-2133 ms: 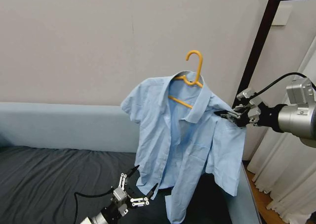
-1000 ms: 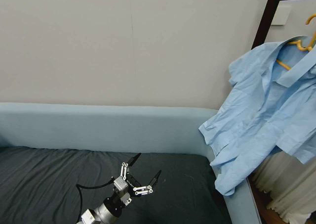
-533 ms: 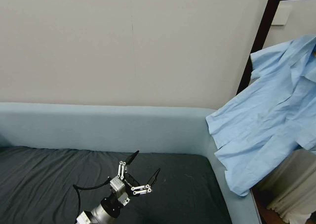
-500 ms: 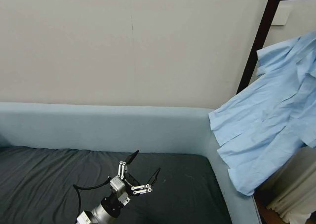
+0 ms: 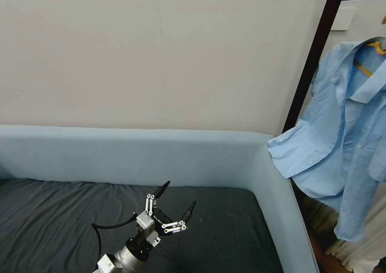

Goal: Pick up the clothes from the sofa and hang them on the clothes hanger.

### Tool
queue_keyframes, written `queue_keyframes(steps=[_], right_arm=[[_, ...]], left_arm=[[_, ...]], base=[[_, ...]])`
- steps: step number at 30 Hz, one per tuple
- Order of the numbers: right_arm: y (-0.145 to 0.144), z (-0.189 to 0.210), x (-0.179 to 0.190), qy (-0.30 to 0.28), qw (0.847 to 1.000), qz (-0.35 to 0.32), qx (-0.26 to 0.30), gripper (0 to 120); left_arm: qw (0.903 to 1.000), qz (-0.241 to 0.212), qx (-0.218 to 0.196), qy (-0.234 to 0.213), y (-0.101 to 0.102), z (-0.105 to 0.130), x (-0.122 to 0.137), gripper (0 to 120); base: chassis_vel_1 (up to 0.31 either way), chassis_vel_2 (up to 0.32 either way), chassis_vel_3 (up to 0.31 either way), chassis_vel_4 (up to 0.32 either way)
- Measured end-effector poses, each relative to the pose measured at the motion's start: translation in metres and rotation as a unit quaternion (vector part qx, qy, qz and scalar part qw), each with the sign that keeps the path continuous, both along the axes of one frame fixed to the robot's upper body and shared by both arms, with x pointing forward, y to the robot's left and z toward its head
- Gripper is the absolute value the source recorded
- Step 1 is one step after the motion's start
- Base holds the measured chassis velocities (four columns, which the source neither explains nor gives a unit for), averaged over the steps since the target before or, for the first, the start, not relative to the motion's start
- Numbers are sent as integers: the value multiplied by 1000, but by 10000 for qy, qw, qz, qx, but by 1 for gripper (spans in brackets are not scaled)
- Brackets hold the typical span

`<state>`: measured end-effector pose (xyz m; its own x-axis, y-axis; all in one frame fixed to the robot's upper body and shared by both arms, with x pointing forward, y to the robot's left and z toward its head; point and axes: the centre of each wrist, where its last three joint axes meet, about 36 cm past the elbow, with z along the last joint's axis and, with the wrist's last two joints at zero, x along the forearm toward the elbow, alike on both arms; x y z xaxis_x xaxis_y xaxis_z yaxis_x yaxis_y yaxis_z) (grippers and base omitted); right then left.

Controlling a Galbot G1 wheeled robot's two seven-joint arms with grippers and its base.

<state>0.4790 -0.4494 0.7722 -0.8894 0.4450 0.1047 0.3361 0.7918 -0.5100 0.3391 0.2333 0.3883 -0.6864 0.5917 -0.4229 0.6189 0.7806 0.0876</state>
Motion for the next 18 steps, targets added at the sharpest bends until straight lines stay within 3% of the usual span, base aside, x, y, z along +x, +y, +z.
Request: queue_keyframes(steps=[5,11,15,18], right_arm=[[-13,-24,47,-83,9995,-181,248,1],[-7,-30,74,-255,9989,-247,289,1],[7,-11,95,-533,9981,-193,221,1],[29,25,115,-687,9975,-104,98,1]], left_arm=[[9999,95,-1,46,3,-3,-1,100],[9998,160,18,74,6,-4,0,100],[9996,253,62,79,12,-6,7,100],[9995,289,3,87,10,-8,12,100]], base=[[0,0,0,0],[0,0,0,0],[0,0,0,0],[0,0,0,0]])
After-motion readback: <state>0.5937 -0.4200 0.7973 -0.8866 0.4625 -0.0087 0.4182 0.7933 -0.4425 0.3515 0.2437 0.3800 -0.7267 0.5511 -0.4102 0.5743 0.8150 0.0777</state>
